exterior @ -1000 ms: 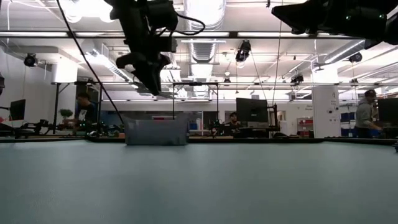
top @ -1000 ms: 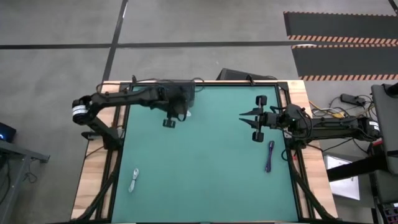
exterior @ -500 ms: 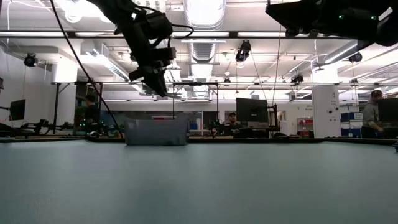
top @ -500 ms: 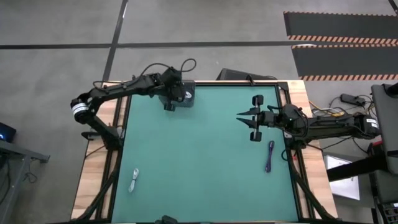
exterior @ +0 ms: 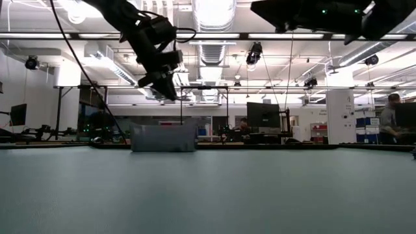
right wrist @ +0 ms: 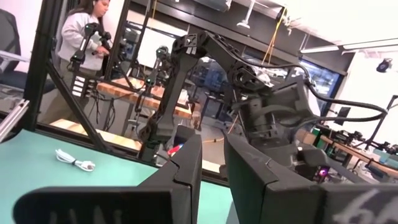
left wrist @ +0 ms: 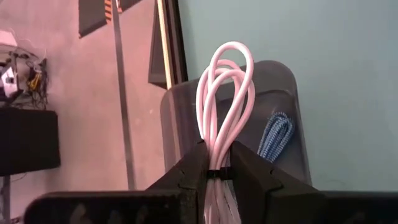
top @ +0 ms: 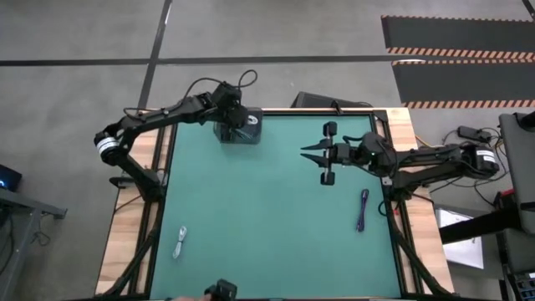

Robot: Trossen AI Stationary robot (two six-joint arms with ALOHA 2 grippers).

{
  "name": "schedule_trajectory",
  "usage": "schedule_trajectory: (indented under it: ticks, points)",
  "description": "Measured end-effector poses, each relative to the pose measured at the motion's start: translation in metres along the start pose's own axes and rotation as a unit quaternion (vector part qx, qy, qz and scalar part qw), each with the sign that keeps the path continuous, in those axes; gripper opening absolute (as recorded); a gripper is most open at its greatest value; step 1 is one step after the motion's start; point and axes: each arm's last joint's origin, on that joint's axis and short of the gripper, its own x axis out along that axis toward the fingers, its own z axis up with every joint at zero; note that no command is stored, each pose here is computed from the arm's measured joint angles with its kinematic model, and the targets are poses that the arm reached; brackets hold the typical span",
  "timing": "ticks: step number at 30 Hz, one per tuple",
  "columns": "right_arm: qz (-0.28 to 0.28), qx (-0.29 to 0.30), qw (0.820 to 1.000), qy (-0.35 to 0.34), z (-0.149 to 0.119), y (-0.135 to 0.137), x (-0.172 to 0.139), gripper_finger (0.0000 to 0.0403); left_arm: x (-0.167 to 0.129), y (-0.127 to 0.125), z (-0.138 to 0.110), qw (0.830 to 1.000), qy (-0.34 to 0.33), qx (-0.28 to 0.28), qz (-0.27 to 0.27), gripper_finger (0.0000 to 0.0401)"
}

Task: Pick and place USB-C Cables
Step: Put the white charger cable into the bin

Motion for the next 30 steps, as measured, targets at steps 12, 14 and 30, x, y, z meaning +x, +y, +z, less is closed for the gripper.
schedule_trajectory:
  ticks: [12, 14, 30]
  points:
    - [0.003, 0.002, 1.0, 0.008, -0.001, -0.005, 0.025, 0.0059, 0.004, 0.016, -0.024, 0.998, -0.031, -0.051, -0.013, 0.0042]
    - [0.003, 0.002, 1.0, 0.009, -0.001, -0.005, 0.026, 0.0059, 0.006, 0.016, -0.029, 0.997, -0.035, -0.069, -0.012, 0.0042]
    - [0.003, 0.003, 1.0, 0.007, 0.0, -0.006, 0.026, 0.0059, 0.036, -0.014, -0.059, 0.995, -0.03, -0.097, -0.013, 0.0042]
